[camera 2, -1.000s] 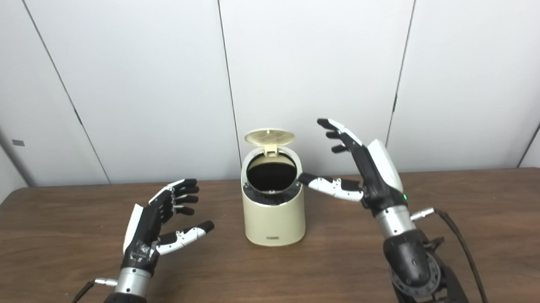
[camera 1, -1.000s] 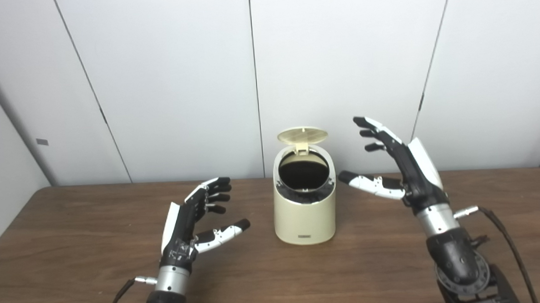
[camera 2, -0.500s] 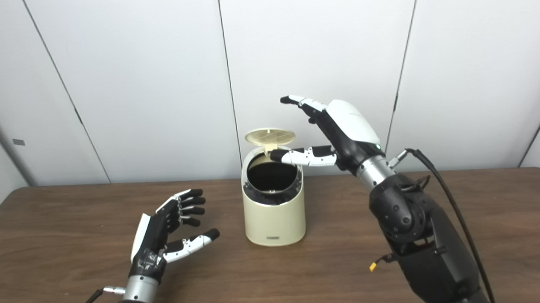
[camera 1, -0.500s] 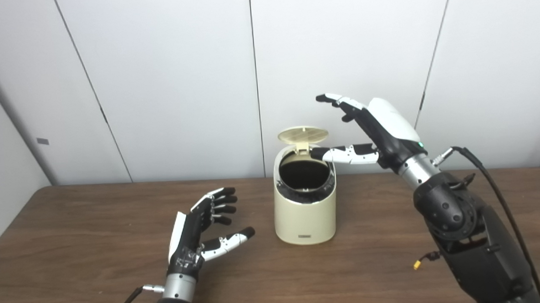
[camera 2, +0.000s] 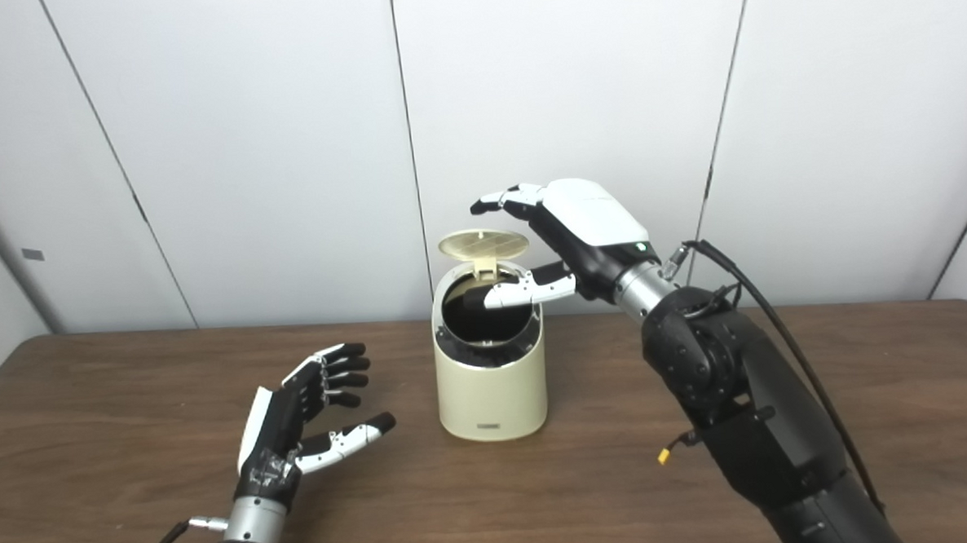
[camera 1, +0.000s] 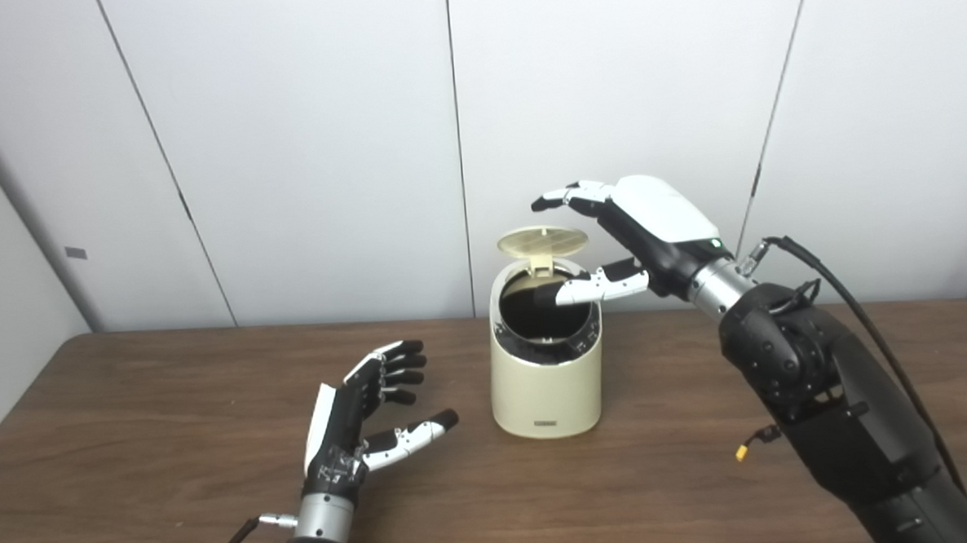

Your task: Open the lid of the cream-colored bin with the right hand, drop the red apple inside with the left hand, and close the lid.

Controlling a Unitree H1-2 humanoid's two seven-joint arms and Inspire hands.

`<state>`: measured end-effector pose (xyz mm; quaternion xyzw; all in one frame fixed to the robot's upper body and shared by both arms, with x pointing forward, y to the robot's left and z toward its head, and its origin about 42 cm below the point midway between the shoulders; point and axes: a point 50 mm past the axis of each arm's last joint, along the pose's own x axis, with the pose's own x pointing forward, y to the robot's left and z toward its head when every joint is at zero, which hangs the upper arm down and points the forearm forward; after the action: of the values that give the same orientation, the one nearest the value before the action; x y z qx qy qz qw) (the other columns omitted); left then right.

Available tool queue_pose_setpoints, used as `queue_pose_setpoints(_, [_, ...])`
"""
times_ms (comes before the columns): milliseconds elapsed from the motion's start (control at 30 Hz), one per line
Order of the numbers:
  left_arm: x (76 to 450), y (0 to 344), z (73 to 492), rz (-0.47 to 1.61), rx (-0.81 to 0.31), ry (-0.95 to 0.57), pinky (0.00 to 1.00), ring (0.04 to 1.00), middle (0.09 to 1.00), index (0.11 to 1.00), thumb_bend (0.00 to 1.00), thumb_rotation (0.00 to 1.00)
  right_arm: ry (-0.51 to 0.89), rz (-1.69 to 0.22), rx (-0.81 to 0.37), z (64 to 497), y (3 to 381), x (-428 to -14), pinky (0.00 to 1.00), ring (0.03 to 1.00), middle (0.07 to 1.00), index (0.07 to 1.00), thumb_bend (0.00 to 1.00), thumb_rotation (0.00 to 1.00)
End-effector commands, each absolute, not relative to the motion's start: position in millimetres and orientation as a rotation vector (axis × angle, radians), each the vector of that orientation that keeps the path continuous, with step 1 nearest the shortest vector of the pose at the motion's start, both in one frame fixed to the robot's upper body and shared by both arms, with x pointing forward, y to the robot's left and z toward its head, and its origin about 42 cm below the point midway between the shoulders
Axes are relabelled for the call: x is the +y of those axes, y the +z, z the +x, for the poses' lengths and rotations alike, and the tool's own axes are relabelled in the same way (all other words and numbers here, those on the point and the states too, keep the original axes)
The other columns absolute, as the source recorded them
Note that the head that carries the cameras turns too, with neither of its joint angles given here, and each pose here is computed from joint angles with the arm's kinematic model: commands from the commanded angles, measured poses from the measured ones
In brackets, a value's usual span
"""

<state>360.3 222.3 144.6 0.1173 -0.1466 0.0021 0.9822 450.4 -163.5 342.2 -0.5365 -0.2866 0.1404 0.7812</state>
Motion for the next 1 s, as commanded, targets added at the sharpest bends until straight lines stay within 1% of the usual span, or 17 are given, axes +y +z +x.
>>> queue_pose_setpoints(0, [219,168,368,0.228,-0.384,0.013,0.6,0.695,0.735,0.769,0.76,0.08,0.283,-1.172,-0.727,450,370,-160,0.79,0.896,0.792,0.762,0.69,0.72])
queue_pose_setpoints(100, [219,168,368,0.232,-0.381,0.018,0.6,0.698,0.737,0.769,0.76,0.09,0.289,-1.184,-0.734,447,367,-159,0.84,0.895,0.763,0.737,0.68,0.71])
queue_pose_setpoints(167, [219,168,368,0.232,-0.38,0.021,0.61,0.697,0.735,0.767,0.77,0.1,0.291,-1.196,-0.737,445,366,-158,0.88,0.896,0.751,0.731,0.68,0.71])
queue_pose_setpoints(300, [218,168,368,0.224,-0.376,0.02,0.61,0.693,0.735,0.764,0.77,0.09,0.292,-1.223,-0.749,442,364,-159,0.93,0.896,0.736,0.723,0.66,0.71])
queue_pose_setpoints(400, [217,168,368,0.217,-0.373,0.016,0.6,0.694,0.738,0.766,0.76,0.08,0.294,-1.243,-0.768,440,364,-159,0.94,0.882,0.72,0.711,0.66,0.71])
queue_pose_setpoints(467, [217,168,368,0.223,-0.375,0.016,0.6,0.694,0.739,0.763,0.76,0.08,0.292,-1.246,-0.776,438,364,-160,0.94,0.878,0.711,0.699,0.66,0.68])
queue_pose_setpoints(633, [217,168,369,0.222,-0.374,0.015,0.6,0.691,0.737,0.76,0.77,0.09,0.297,-1.272,-0.791,434,364,-162,0.95,0.877,0.69,0.687,0.65,0.67])
queue_pose_setpoints(767, [217,168,368,0.22,-0.373,0.017,0.6,0.692,0.737,0.757,0.77,0.08,0.306,-1.295,-0.807,429,362,-163,0.96,0.883,0.688,0.683,0.66,0.68])
queue_pose_setpoints(833, [216,169,368,0.221,-0.373,0.018,0.6,0.692,0.737,0.756,0.77,0.08,0.308,-1.324,-0.826,427,361,-163,0.97,0.875,0.681,0.679,0.67,0.72])
queue_pose_setpoints(900, [216,169,367,0.22,-0.373,0.019,0.6,0.693,0.736,0.757,0.77,0.08,0.311,-1.342,-0.844,425,359,-163,0.97,0.87,0.676,0.678,0.67,0.73])
queue_pose_setpoints(967, [216,169,367,0.216,-0.371,0.02,0.6,0.691,0.735,0.757,0.76,0.06,0.316,-1.357,-0.862,424,355,-164,0.98,0.856,0.662,0.67,0.68,0.7])
